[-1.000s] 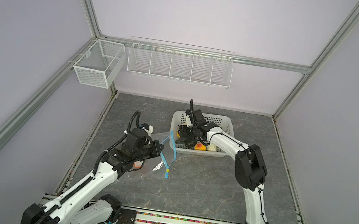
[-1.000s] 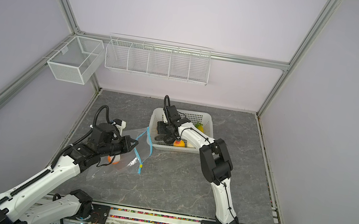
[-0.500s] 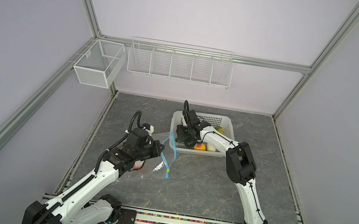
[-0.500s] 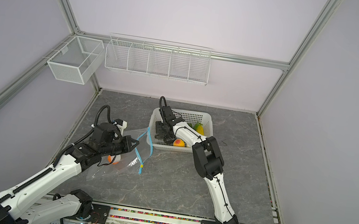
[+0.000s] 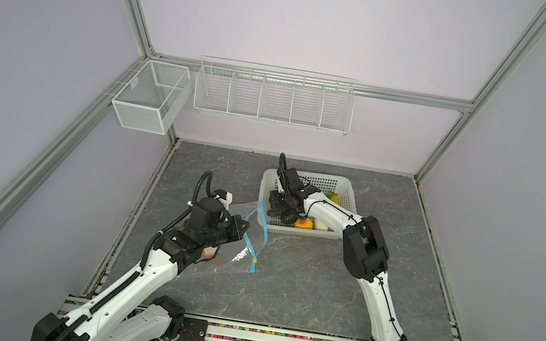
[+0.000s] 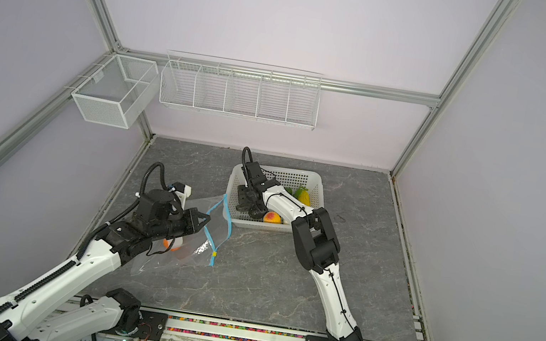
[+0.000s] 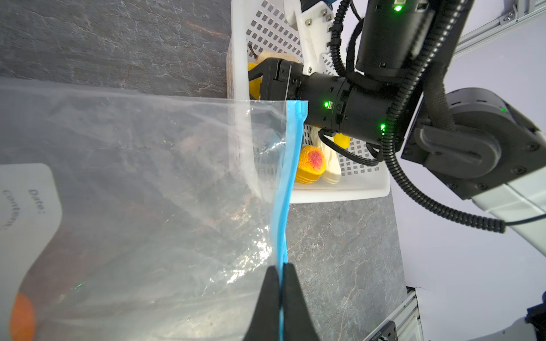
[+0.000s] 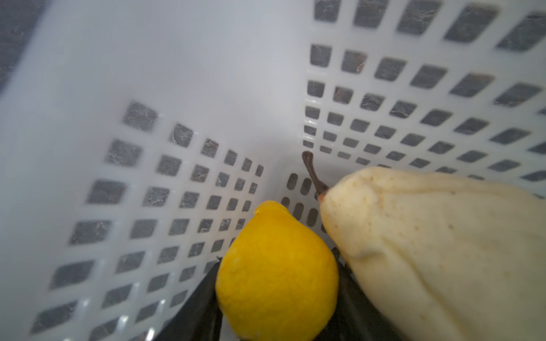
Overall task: Place the food in the zip-top bag and seal the zipper
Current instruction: 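Close the right gripper on the yellow lemon and lift it, then carry the yellow lemon with the right gripper toward the open bag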
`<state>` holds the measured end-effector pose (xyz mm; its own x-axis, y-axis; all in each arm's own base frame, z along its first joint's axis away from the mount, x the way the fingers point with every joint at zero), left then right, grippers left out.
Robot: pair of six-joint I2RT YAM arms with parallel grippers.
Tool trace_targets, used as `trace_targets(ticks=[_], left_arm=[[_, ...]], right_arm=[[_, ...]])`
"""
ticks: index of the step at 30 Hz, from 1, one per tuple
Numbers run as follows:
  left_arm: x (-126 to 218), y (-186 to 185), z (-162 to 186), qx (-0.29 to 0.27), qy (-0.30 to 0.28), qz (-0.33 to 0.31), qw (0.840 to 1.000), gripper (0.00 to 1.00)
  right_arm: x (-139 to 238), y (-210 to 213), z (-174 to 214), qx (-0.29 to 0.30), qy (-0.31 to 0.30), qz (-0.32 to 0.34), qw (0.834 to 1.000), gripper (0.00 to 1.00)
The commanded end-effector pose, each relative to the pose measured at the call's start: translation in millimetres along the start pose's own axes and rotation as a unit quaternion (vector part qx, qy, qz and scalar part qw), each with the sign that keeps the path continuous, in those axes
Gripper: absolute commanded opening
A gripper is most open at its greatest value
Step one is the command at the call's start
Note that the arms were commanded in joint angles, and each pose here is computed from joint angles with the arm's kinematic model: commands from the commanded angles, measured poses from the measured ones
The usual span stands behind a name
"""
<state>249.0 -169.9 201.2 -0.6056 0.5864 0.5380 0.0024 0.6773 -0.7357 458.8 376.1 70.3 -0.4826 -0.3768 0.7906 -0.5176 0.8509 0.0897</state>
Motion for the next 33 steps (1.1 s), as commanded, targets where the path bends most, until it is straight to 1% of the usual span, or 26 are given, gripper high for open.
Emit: trace_targets(ticks=[1,7,13,20,25,29,33], left_arm=[[2,5,-2,0.009,-0.008,-0.011,1.0,0.0],[0,4,-3,0.014,-0.005,-0.01,1.0,0.0],[-3,3,-3,0.021,-0.002,-0.007,1.0,0.0],[-5,0,-5,0.022,0.0,-0.006,1.0,0.0],[-6,-3,-6,0.025,0.001,-0.001,1.0,0.0],[-6,-6,-7,0.026,0.002,0.003,1.0,0.0],[-5,-11,-10,0.028,0.0,0.012,1.0,0.0]], right_arm=[[31,5,-20,0.021,-0.036,-0.002,0.999,0.51],[52,-1,-24,0.023,-0.052,-0.001,0.998,0.48],[72,0,-27,0.039,-0.072,-0.022,0.996,0.47],[117,0,-15,0.046,-0.088,-0.053,0.994,0.47],[158,16,9,0.049,-0.094,-0.114,0.988,0.47],[188,41,31,0.058,-0.098,-0.175,0.978,0.47],[208,72,43,0.076,-0.1,-0.219,0.968,0.47]])
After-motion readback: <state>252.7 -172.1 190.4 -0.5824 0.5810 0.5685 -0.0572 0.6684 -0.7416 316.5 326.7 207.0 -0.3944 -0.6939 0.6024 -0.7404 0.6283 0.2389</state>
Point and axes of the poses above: each gripper's point midway between its finger pads, its own x axis back along the fingers, its own y axis along the line the jaws close on, z = x × y, the point moved 2 cm from there along x, back along the fingers, and after that the axes turned 8 degrees about x, right-handed, at the moved point
